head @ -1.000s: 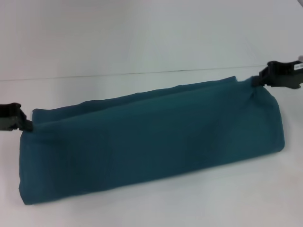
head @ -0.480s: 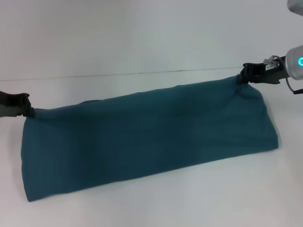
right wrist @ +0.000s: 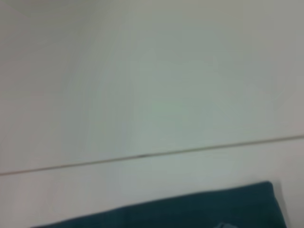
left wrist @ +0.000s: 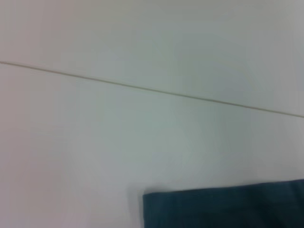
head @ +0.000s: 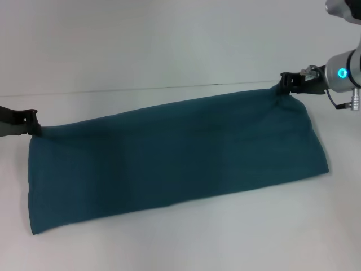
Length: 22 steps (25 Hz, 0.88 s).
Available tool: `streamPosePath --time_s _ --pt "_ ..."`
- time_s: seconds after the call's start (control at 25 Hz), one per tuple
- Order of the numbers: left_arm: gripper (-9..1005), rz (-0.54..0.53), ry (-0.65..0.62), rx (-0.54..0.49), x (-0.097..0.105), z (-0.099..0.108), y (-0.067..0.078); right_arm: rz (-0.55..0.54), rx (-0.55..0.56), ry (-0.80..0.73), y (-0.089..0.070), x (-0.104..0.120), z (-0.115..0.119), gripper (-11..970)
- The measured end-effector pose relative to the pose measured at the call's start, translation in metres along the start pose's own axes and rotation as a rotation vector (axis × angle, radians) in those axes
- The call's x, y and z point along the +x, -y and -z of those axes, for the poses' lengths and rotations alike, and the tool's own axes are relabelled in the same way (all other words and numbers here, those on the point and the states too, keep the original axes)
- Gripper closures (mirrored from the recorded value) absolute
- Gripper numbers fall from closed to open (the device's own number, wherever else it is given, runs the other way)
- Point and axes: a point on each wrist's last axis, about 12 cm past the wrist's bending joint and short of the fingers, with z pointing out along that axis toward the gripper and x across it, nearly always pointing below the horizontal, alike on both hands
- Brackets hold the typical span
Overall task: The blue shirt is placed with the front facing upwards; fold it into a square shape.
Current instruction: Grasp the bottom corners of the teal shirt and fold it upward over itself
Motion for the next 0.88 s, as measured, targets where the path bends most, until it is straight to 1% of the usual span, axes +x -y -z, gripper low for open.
streamPosePath --time_s 0.16,0.36,0.52,0.72,0.88 --pt "995 -0.001 0.014 -0.007 0.000 -0.003 0.001 0.017 0.007 0.035 -0.008 -0.005 -0.004 850" --pt "996 -0.005 0.047 -0.019 -0.002 -0.005 0.001 0.024 0.017 0.039 -0.012 -0.004 -0.010 843" --pt "996 -0.010 0.075 -0.031 -0.004 -0.006 0.000 0.022 0.026 0.032 -0.010 -0.002 -0.011 837" --pt "996 -0.012 0.101 -0.039 -0.006 -0.007 0.000 -0.002 0.038 0.037 -0.003 -0.002 -0.010 829" --pt "995 -0.046 0.099 -0.055 -0.009 -0.013 0.008 -0.005 0.049 0.054 -0.002 -0.003 -0.011 823"
